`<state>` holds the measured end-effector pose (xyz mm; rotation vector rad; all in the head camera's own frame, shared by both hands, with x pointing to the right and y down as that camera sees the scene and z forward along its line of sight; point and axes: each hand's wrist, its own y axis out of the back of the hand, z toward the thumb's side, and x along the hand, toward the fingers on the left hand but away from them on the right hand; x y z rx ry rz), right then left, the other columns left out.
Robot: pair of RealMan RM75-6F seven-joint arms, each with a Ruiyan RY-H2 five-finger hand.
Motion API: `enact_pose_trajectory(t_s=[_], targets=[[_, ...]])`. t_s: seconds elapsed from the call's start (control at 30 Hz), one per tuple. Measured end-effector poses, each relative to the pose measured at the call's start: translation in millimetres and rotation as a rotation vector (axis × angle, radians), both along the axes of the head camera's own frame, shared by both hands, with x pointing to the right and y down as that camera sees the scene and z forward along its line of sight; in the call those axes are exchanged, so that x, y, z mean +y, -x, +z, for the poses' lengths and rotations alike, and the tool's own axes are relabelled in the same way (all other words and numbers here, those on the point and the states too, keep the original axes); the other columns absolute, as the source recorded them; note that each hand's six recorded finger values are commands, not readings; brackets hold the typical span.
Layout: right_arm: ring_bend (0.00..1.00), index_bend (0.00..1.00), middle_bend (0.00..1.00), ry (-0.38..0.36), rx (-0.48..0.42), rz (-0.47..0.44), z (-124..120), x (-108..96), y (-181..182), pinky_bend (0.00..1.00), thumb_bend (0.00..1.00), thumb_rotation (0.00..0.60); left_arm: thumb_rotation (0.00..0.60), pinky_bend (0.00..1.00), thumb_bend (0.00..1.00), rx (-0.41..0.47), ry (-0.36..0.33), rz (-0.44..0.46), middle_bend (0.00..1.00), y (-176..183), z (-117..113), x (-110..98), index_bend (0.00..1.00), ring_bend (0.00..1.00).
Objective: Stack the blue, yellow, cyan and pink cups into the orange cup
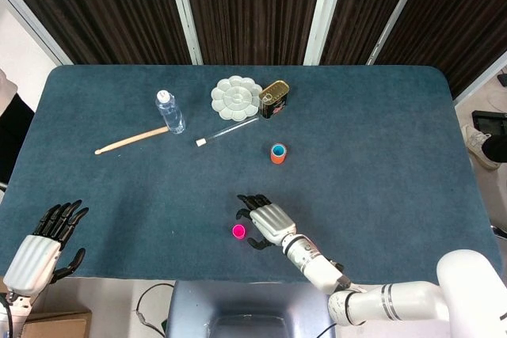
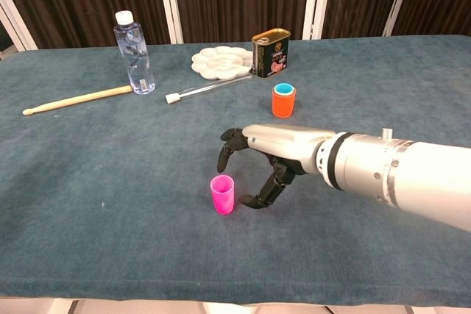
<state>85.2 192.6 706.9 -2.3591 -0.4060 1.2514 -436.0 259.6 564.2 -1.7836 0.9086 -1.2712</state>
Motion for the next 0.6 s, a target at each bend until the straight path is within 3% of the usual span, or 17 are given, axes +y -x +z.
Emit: enact_pose_trajectory(t_s=[0.13,0.6], targets=[[0.00,0.44,0.00,0.022,-0.012,0.009,3.1,0.6,5.0,0.00,0.47,0.600,0.600,0.08,0.42,0.002,-0.001,-0.001,0.00,0.6,-0.9,0.1,0.00,0.00],[0.00,0.54,0.03,-0.004,-0.007,0.024,10.3,-1.8,10.3,0.01,0.47,0.600,0.600,0.08,0.42,0.000,-0.001,-0.009,0.00,3.3,-2.6,0.0,0.00,0.00]])
